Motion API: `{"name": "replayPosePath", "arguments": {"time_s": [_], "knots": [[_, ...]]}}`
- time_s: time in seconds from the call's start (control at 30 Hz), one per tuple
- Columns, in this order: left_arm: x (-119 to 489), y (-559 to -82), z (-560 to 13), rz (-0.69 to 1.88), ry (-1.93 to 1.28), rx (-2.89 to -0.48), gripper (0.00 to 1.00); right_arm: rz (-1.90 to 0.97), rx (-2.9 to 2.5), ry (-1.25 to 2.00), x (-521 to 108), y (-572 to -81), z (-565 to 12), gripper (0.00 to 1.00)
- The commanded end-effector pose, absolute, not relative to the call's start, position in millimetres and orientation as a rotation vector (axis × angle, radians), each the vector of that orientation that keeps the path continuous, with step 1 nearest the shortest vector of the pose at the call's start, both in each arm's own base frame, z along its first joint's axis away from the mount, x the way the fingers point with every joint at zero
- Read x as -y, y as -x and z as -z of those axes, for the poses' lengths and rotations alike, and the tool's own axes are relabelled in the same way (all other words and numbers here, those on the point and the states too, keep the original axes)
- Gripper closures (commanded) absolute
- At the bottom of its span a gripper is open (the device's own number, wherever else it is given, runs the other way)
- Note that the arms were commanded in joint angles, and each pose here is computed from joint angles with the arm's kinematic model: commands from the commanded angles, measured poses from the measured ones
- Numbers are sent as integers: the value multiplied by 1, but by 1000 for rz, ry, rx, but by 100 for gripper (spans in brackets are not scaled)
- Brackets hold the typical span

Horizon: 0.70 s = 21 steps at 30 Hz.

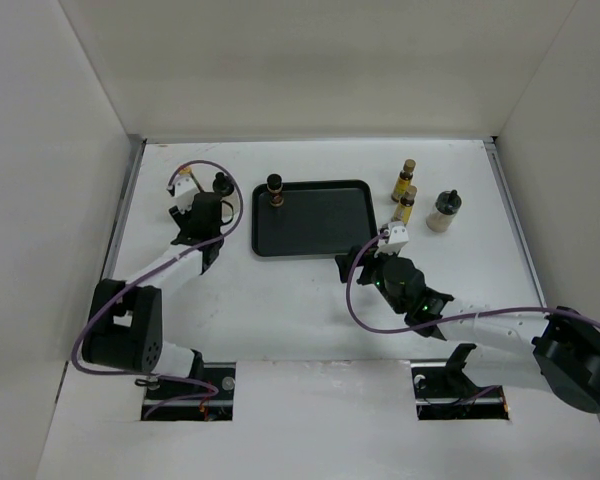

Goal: Organize the condiment bottles

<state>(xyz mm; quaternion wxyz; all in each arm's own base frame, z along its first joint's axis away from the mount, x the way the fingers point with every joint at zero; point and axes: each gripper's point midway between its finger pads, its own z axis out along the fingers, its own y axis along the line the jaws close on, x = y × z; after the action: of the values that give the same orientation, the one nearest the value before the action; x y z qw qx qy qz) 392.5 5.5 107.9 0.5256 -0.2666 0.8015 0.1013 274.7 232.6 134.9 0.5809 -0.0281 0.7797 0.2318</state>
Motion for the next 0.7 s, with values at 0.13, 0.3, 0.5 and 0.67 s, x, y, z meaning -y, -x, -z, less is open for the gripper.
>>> {"name": "replayPosePath", "arguments": {"time_s": [0.13, 0.3, 0.5, 0.67], "knots": [[35, -379, -226, -12, 579, -1650, 70, -595, -1753, 46, -242, -280, -163, 9], [98, -392, -230, 101, 463, -1677, 70, -587, -1761, 47, -241, -281, -159, 9], [157, -421, -204, 145, 368, -1735, 70, -590, -1759, 41, -239, -280, -159, 9], [172, -439, -166, 97, 339, -1801, 70, -588, -1760, 43, -240, -281, -159, 9]]}}
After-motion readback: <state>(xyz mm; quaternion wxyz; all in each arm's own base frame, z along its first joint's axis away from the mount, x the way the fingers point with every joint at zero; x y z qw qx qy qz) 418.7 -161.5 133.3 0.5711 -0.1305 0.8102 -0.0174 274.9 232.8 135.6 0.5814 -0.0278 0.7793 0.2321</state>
